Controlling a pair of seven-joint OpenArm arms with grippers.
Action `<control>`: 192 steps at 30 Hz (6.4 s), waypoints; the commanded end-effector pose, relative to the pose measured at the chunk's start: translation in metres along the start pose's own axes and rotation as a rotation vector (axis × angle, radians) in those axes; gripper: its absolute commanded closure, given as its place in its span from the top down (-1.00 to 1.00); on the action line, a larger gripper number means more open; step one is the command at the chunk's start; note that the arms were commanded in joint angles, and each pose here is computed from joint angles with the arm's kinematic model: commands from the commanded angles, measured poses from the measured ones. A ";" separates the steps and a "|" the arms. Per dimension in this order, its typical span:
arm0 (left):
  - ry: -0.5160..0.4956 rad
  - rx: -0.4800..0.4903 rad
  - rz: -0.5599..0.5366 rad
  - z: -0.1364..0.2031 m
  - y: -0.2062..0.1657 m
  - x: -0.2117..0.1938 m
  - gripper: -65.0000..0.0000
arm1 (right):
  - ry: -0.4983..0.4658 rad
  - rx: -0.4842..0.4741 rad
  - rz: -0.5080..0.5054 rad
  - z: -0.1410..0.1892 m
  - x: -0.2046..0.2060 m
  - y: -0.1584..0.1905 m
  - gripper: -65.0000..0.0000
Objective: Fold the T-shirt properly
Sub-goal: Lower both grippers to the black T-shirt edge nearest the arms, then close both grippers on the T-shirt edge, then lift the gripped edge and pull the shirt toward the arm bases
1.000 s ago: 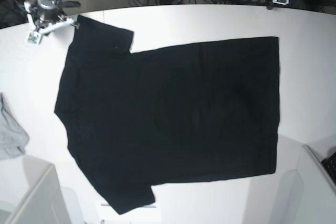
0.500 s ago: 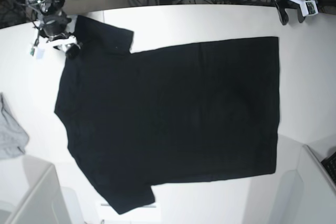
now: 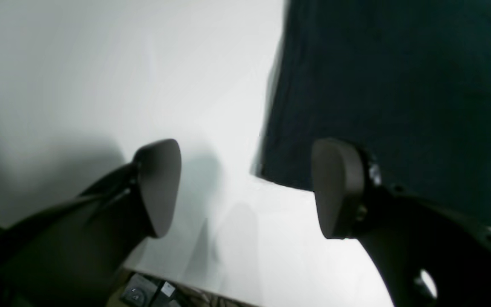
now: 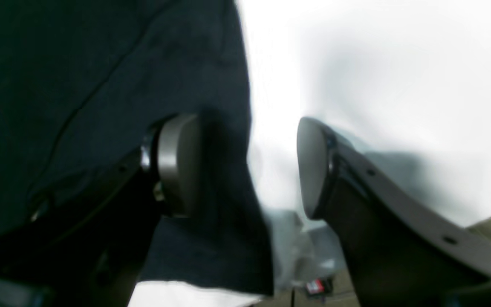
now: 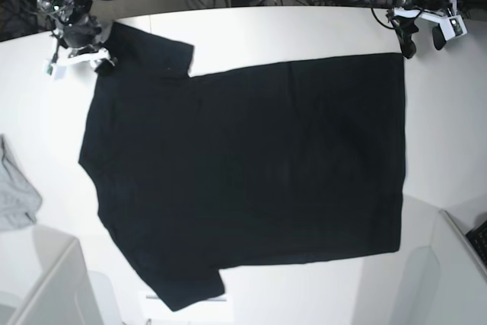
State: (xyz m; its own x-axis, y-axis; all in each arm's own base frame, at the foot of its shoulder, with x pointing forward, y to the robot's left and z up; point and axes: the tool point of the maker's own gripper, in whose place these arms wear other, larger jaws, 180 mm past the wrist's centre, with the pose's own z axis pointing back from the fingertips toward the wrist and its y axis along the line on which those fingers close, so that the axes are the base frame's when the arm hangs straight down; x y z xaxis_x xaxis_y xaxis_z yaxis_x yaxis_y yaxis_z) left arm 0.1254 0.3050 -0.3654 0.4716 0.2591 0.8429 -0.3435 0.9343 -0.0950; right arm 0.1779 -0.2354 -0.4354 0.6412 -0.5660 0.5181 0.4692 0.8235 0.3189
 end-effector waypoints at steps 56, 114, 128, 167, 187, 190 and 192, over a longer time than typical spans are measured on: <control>0.138 -0.070 0.079 -0.059 -0.042 -0.031 -1.00 | 0.108 0.080 0.078 0.014 -0.032 0.031 -1.00; 0.123 -0.086 0.134 -0.077 -0.055 0.063 -1.00 | -0.047 0.323 0.158 -0.030 0.110 0.161 -1.00; 0.124 -0.068 0.197 -0.109 -0.050 0.068 -1.00 | -0.057 0.352 0.142 -0.061 0.145 0.191 -1.00; 0.103 -0.030 0.265 -0.129 -0.034 0.079 -1.00 | -0.084 0.345 0.263 -0.080 0.151 0.207 -1.00; 0.085 -0.038 0.270 -0.132 -0.038 0.086 -1.00 | -0.077 0.304 0.256 -0.095 0.152 0.192 -1.00; 0.083 -0.033 0.273 -0.132 -0.035 0.087 -1.00 | -0.078 0.303 0.257 -0.095 0.153 0.191 -1.00; 0.080 -0.030 0.275 -0.132 -0.034 0.087 -0.77 | -0.079 0.302 0.255 -0.095 0.153 0.191 -0.71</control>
State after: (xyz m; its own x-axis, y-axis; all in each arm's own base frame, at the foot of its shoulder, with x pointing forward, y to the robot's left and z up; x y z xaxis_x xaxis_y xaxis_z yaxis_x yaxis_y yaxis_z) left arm 0.2781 0.3203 -0.3737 0.4637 0.5414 0.7013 -0.4579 0.8241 -0.3333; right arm 0.4079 -0.1616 -0.3925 0.7069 -0.3415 0.6194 0.1097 0.9181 0.3809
